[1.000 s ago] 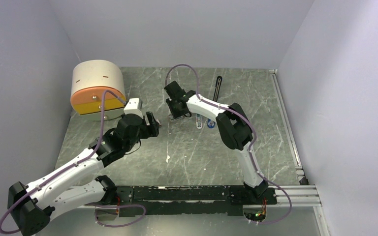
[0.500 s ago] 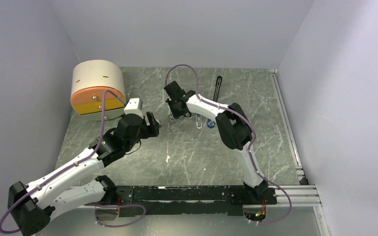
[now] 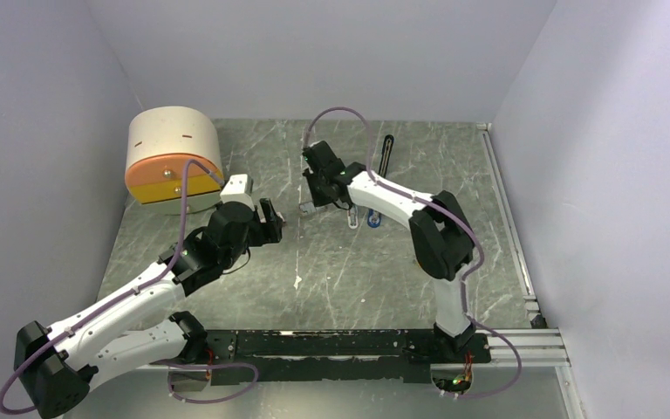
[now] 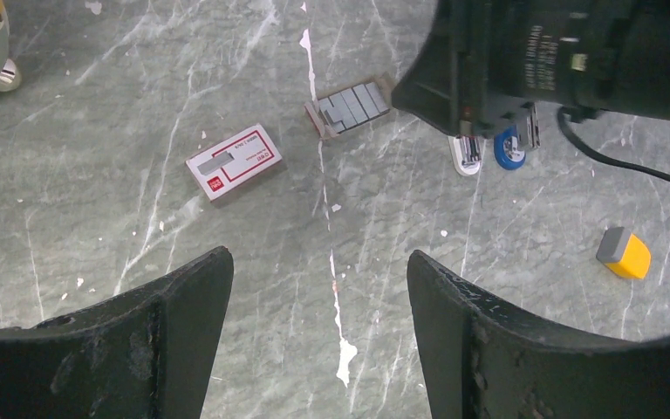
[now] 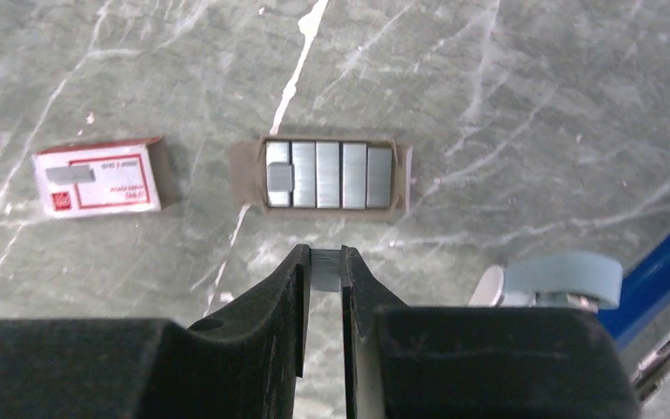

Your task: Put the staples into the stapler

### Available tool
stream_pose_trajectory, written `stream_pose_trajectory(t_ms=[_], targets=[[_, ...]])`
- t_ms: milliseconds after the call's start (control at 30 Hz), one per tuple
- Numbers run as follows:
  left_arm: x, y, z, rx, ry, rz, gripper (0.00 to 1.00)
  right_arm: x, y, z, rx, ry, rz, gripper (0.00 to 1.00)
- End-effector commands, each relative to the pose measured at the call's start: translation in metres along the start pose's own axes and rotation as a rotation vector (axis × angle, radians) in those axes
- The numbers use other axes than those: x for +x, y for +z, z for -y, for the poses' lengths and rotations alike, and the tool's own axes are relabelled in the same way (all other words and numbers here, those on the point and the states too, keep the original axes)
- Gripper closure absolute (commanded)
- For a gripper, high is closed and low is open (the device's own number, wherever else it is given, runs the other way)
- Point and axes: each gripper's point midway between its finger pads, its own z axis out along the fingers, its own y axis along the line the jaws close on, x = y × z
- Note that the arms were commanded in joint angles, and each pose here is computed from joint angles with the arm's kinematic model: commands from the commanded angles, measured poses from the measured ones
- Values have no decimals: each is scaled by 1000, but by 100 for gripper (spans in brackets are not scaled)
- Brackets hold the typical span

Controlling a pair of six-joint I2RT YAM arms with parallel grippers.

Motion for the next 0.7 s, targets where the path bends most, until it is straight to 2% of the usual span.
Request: stream_pose_trajectory(t_ms=[0, 333, 667], targets=[[-3, -1, 3, 12, 5, 5, 22, 9, -21, 4, 13, 69, 14, 80], [0, -1, 5, 29, 2, 2, 22, 99, -47, 10, 71, 193, -138, 80], [0, -3, 1, 16, -6, 9, 22, 141, -52, 2, 96, 211, -234, 79]])
